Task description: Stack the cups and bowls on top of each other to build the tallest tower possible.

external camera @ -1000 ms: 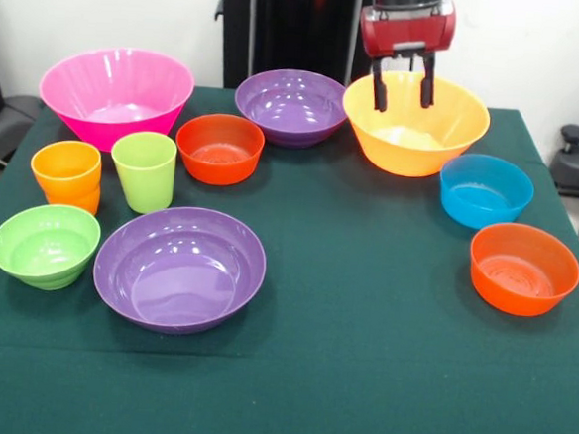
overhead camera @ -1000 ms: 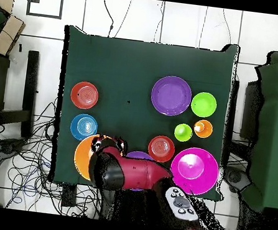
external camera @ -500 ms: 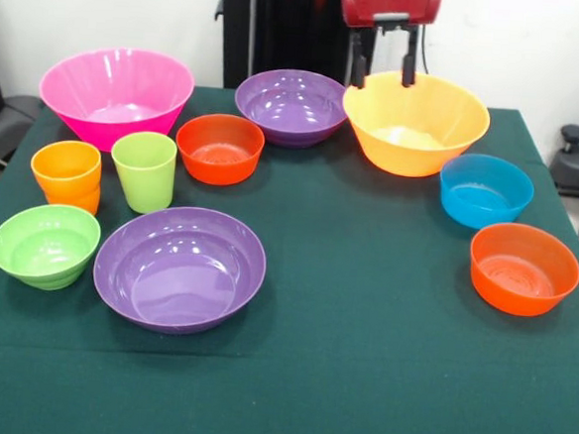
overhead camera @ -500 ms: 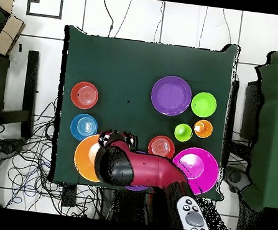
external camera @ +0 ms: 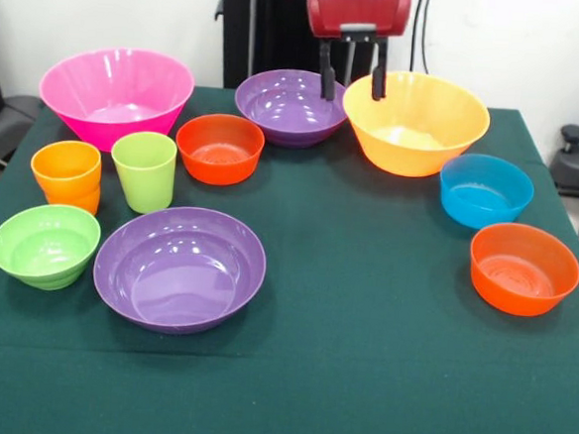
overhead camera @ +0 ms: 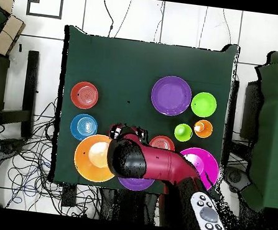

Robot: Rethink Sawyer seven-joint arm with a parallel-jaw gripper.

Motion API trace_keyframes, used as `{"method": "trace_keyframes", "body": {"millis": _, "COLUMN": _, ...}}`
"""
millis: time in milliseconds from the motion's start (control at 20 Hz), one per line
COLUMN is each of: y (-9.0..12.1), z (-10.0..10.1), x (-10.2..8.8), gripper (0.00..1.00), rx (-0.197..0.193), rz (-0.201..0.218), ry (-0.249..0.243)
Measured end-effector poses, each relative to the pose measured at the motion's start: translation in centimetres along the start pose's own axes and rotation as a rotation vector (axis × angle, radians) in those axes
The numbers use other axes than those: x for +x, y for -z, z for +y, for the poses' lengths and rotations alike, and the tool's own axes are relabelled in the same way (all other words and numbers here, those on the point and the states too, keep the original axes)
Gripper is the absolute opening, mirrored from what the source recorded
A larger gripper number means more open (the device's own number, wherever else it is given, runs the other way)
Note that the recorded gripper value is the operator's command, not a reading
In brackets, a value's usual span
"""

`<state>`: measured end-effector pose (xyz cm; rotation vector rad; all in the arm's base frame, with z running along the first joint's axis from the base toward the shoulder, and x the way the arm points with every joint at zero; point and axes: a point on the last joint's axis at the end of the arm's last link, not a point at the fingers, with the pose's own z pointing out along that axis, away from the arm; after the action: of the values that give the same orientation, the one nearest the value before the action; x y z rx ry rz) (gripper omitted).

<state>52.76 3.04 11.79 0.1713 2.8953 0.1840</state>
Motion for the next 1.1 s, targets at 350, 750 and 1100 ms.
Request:
{"method": "trace_keyframes", "body": {"millis": 350, "y": -2.8, "z": 0.6, "x": 1.6, "gripper": 1.0, "rx": -0.029, "rz": 0.003, "ry": 0.033}}
{"method": "trace_keyframes", "body": {"millis": 750, "y": -5.7, "z": 3.4, "x": 4.1, "gripper": 1.0, "rx": -0.072, "rz": -0.026, "ry": 0.103}}
{"method": "trace_keyframes", "body": {"millis": 1100, "y": -7.1, "z": 4.1, "x": 5.9, "gripper": 1.0, "rx": -0.093, "rz": -0.065, "ry": 0.157}}
